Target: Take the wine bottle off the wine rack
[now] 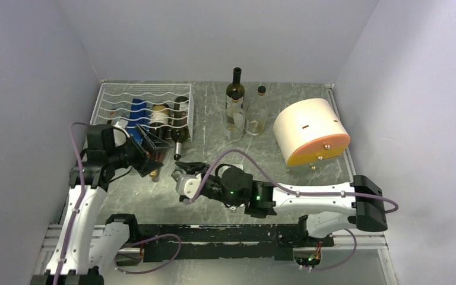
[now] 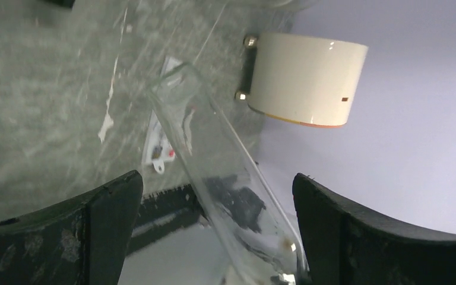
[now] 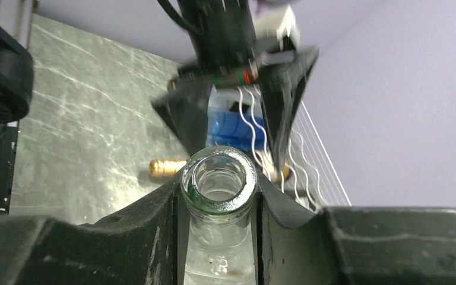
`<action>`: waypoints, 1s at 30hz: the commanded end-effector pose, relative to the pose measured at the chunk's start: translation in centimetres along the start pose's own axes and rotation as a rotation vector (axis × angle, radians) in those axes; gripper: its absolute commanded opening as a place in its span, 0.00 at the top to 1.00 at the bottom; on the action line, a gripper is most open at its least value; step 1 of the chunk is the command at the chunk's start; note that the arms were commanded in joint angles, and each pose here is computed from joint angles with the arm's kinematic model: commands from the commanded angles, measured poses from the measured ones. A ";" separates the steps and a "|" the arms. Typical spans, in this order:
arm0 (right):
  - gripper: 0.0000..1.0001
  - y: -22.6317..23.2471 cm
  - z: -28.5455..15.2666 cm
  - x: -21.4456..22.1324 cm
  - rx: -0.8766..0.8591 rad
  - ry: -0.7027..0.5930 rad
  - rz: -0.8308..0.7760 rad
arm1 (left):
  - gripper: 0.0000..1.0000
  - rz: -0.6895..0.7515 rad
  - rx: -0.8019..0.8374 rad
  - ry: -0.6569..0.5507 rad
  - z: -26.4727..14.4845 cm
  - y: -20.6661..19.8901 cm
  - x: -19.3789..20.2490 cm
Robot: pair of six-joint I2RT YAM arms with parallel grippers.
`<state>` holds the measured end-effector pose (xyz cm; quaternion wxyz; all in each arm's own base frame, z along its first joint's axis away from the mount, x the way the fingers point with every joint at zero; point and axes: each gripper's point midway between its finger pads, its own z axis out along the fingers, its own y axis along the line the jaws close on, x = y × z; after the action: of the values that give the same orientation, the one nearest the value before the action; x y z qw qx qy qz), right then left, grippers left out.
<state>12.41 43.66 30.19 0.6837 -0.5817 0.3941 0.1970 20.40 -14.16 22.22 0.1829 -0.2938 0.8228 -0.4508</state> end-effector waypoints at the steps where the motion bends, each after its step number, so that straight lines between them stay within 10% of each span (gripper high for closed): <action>1: 1.00 -4.6 -2.6 0.7 0.234 0.037 0.137 | 0.01 0.268 0.060 -0.185 -2.9 -2.8 -1.5; 7: 1.00 -10.1 -5.7 4.3 0.438 0.078 0.366 | 0.01 0.461 0.236 -0.170 -4.2 -6.1 -0.3; 14: 1.00 -15.1 -9.2 7.7 0.646 0.138 0.499 | 0.01 0.713 0.241 -0.422 -8.6 -9.1 -1.7; 30: 1.00 -20.7 -15.5 15.8 0.971 0.264 0.641 | 0.01 0.844 0.103 -0.519 -9.1 -6.3 -3.2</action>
<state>31.23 22.69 28.80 0.6981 -0.1366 0.6962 0.0965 19.38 -9.83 33.83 0.5576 -0.0389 0.7628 -0.3250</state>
